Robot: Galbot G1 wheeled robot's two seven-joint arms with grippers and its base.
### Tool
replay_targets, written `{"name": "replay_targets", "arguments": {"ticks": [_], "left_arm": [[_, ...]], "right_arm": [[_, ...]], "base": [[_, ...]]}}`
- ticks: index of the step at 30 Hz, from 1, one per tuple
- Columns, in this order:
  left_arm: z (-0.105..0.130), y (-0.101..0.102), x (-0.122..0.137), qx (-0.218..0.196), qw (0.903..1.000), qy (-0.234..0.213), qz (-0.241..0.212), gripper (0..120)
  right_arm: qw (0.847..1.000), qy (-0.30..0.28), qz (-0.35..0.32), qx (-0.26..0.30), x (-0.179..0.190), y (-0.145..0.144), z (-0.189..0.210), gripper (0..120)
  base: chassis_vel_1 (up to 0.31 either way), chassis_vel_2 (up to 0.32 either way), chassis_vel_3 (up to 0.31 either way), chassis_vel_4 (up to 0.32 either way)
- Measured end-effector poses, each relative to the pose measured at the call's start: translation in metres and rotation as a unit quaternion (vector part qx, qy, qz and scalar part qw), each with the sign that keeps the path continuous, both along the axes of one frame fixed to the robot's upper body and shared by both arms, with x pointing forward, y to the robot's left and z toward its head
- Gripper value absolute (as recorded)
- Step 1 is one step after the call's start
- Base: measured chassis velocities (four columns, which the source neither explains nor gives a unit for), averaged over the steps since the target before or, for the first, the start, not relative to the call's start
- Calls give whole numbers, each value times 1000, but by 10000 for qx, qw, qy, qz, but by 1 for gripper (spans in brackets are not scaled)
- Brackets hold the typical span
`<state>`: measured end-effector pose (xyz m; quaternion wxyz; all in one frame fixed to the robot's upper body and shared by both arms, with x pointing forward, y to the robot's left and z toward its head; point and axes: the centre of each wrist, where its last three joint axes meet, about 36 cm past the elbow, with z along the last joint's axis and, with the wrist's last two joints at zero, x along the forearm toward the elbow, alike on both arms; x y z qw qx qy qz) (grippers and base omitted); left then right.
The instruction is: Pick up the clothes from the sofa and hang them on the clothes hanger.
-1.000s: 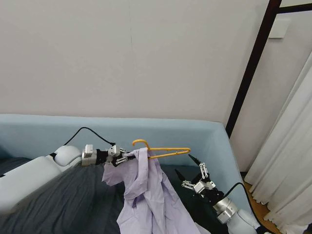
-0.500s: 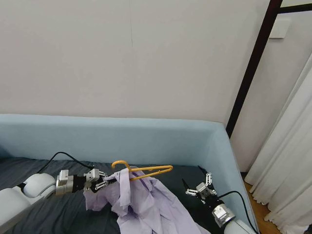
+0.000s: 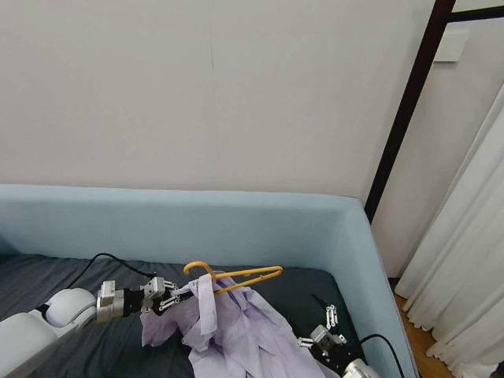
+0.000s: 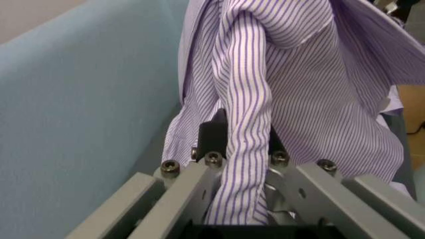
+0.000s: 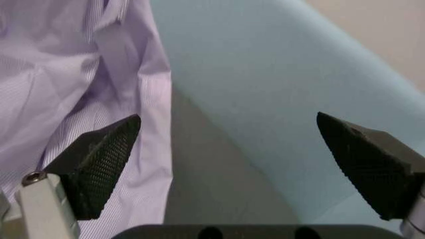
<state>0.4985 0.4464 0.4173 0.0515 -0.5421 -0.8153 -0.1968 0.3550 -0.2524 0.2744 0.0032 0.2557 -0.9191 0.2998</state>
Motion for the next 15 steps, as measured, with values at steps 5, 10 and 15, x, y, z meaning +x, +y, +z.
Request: {"name": "replay_targets", "arguments": {"ticks": [5, 10, 15], "left_arm": [[-3, 2, -2, 12, 10000, 48, -8, 1], [-9, 6, -4, 47, 9999, 124, 39, 1], [-6, 10, -5, 75, 9999, 142, 61, 1]], "right_arm": [[9998, 187, -61, -3, 7, 8, -14, 100], [9991, 426, -15, -75, 19, 31, -39, 100], [9981, 590, 14, -149, 30, 55, -62, 100]], "base": [[0, 0, 0, 0], [0, 0, 0, 0], [0, 0, 0, 0]]}}
